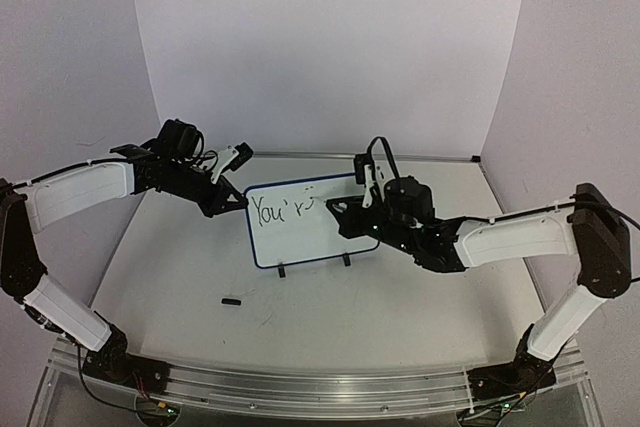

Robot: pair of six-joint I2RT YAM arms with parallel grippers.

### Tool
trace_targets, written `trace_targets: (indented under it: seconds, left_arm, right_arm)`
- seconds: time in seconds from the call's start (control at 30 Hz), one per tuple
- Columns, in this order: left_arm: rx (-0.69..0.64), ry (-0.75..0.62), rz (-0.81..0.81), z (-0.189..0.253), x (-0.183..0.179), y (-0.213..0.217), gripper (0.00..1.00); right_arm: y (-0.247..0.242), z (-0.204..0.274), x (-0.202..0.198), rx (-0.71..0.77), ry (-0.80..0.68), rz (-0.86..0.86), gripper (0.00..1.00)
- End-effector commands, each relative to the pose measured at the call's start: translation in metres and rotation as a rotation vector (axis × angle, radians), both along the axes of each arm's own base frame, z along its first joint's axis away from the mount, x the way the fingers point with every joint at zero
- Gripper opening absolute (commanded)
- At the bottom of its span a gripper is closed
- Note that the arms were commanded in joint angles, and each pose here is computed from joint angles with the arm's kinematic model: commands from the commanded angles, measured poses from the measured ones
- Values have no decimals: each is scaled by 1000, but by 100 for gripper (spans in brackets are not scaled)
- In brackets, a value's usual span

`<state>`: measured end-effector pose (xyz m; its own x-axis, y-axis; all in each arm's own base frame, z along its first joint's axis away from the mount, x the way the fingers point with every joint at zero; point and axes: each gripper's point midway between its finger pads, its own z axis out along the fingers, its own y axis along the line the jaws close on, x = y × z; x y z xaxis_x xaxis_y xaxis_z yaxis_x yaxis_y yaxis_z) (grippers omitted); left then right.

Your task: Write a sentence on the whiteboard

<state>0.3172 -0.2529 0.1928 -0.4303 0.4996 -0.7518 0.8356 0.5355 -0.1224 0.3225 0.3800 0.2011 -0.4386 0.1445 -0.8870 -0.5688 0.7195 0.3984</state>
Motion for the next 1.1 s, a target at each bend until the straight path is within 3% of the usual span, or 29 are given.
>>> trace_targets:
  seconds: [0.0, 1.07]
  left_arm:
    - [74, -18, 8, -12, 3, 8, 0]
    - [75, -20, 9, -11, 3, 8, 0]
  right_arm:
    - [9, 9, 6, 22, -18, 18, 0]
    - [-1, -30, 3, -22, 77, -18, 0]
